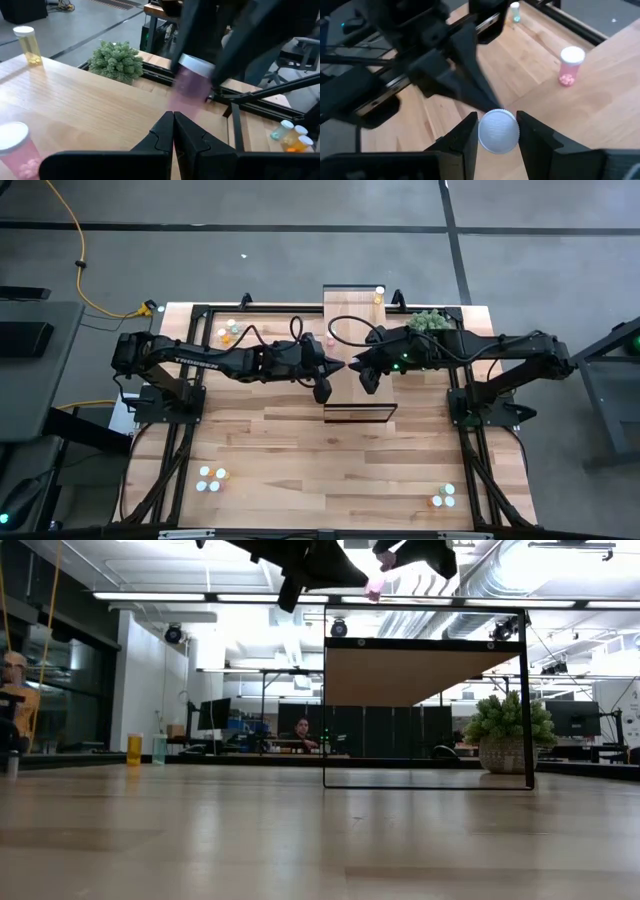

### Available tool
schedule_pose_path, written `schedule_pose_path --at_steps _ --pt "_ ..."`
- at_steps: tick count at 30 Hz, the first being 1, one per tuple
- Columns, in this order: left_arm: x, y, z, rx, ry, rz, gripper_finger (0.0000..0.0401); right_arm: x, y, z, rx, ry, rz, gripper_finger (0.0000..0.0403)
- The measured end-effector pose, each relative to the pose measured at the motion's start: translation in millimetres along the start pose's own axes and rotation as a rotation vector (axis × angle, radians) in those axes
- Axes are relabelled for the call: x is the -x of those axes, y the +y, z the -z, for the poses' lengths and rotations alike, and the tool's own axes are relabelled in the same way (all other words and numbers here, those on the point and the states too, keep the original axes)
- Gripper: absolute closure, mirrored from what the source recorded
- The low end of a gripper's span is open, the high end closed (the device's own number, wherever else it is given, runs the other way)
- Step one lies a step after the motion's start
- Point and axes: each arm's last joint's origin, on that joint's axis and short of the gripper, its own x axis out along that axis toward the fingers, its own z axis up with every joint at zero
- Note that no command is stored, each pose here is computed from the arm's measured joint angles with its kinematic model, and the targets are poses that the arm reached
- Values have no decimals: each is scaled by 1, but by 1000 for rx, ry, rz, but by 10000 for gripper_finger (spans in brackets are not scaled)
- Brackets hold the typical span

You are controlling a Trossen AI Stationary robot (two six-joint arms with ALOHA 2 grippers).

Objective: Pick and place medicine bottles onto shelf by color
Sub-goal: Put the right pink pill bottle on the shelf aligned with the other pink pill bottle

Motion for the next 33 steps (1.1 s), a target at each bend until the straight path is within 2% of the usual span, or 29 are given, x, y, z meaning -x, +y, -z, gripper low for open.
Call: schedule_pose_path --at_steps 10,13,18,21,25,28,33 --pt "1 -8 -1 11 -27 29 401 0 1 -3 6 -29 -10 295" --pt "2 -8 0 -23 -12 35 401 0 0 -1 11 -10 -1 295" --pt "17 2 -11 -79 -27 -77 401 0 -3 4 20 44 24 295" --pt "19 12 -17 -81 -40 -105 401 0 -2 4 18 41 16 295" --pt "14 20 -16 -46 -25 -91 401 0 0 1 20 9 -5 295" --pt "7 20 -9 -31 6 -62 401 0 1 -1 22 -6 -13 295" --pt "0 12 -7 -25 -21 -3 401 0 1 -3 23 -30 0 295"
